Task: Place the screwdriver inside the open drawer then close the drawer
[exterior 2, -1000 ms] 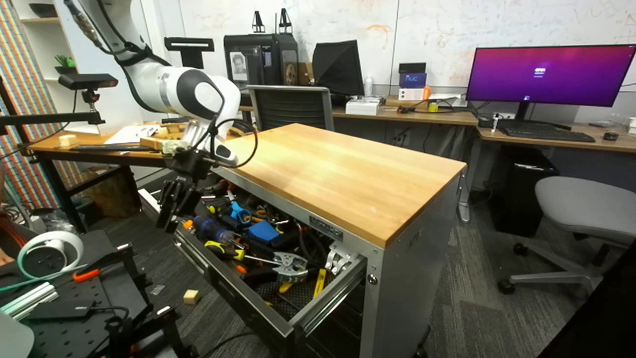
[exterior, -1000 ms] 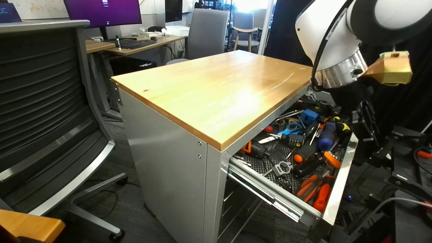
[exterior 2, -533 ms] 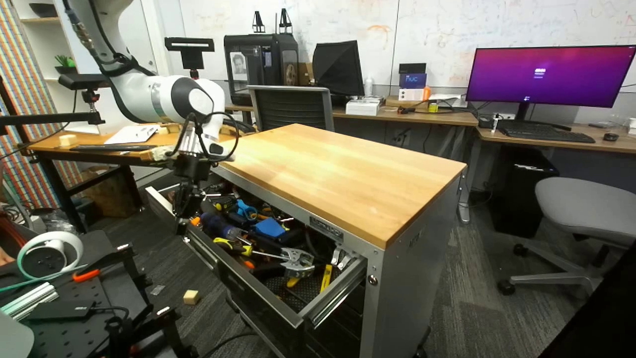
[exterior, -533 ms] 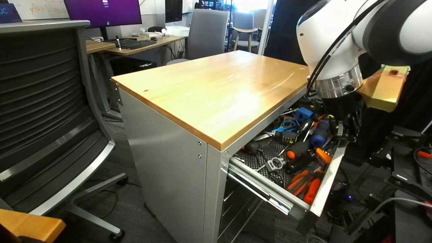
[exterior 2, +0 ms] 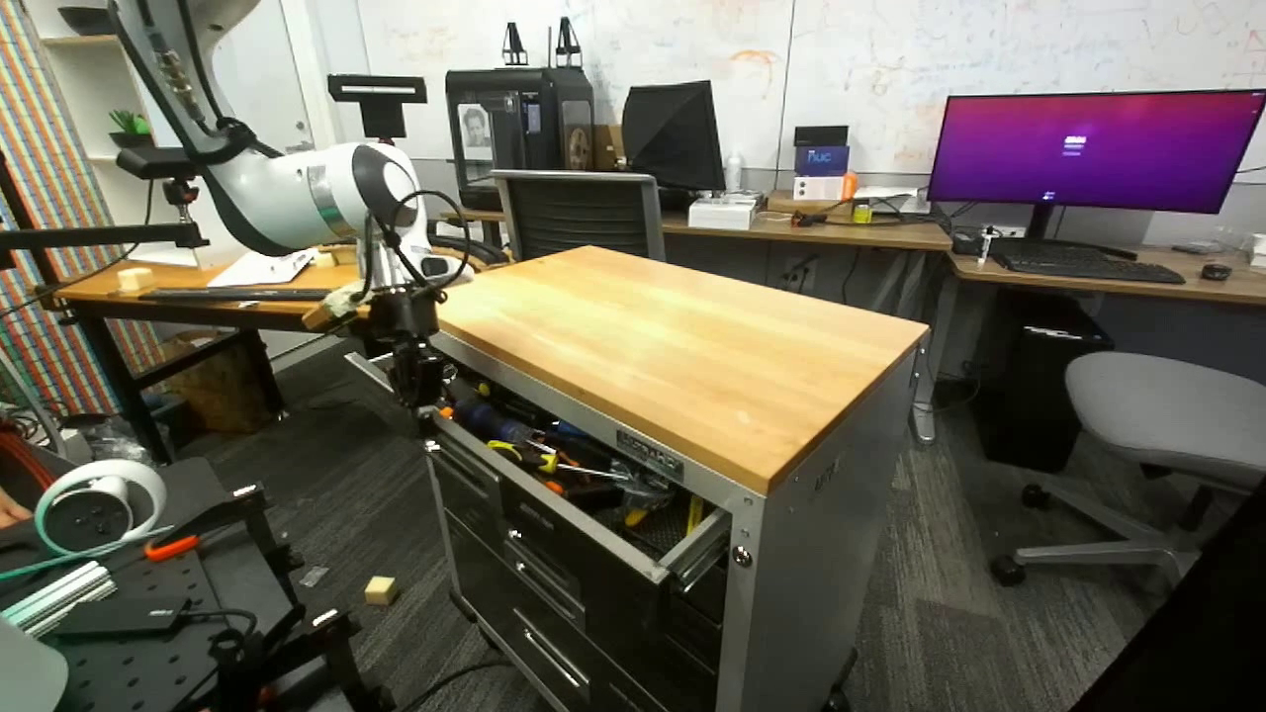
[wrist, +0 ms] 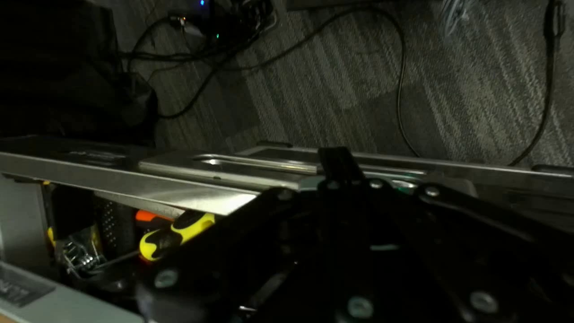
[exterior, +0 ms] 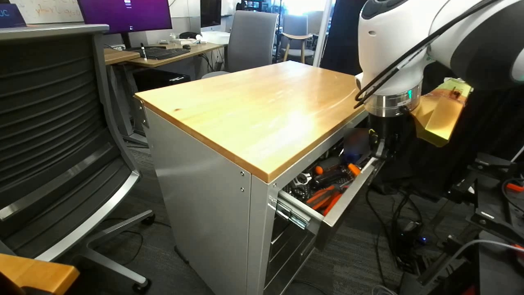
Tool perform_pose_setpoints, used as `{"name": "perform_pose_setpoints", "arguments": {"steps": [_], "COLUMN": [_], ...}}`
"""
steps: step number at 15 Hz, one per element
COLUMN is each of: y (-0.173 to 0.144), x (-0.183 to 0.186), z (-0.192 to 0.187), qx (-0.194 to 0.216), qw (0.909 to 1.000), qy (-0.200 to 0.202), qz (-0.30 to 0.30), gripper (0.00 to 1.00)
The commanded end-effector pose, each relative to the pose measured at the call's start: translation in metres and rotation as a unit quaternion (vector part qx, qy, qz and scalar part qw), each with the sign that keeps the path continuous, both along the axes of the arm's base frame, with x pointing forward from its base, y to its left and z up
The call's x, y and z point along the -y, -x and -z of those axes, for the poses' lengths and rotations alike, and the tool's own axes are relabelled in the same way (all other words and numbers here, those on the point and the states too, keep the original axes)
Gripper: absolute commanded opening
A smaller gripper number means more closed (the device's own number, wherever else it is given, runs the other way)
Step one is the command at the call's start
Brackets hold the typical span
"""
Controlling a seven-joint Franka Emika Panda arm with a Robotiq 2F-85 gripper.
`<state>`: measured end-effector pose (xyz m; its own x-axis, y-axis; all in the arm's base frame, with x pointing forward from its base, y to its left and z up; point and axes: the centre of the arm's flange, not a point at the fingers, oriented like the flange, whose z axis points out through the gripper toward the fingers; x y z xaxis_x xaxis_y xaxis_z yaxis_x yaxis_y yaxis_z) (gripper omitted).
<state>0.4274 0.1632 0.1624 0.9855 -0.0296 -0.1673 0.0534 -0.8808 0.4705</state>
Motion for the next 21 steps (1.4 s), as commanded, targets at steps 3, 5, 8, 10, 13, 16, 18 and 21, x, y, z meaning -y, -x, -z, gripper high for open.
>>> {"name": "perform_pose_setpoints", "arguments": {"steps": [3, 5, 8, 10, 13, 16, 18, 21], "y": [-0.042, -0.047, -0.050, -0.049, -0.027, -0.018, -0.014, -0.006], "x": [-0.018, -0.022, -0.021, -0.019, -0.004, 0.015, 0.022, 0.019], "z": [0.011, 0.005, -0.002, -0.010, -0.043, -0.096, -0.127, -0.167], "qx": [0.096, 0.132, 0.189, 0.203, 0.156, 0.114, 0.088, 0.036], "qw": [0.9910, 0.9838, 0.9719, 0.9683, 0.9779, 0.9862, 0.9880, 0.9822], "qy": [0.030, 0.036, 0.039, 0.036, -0.008, -0.044, -0.076, -0.139], "qz": [-0.089, -0.116, -0.135, -0.140, -0.139, -0.113, -0.101, -0.120], "gripper": [0.06, 0.06, 0.07, 0.25, 0.40, 0.63, 0.79, 0.99]}}
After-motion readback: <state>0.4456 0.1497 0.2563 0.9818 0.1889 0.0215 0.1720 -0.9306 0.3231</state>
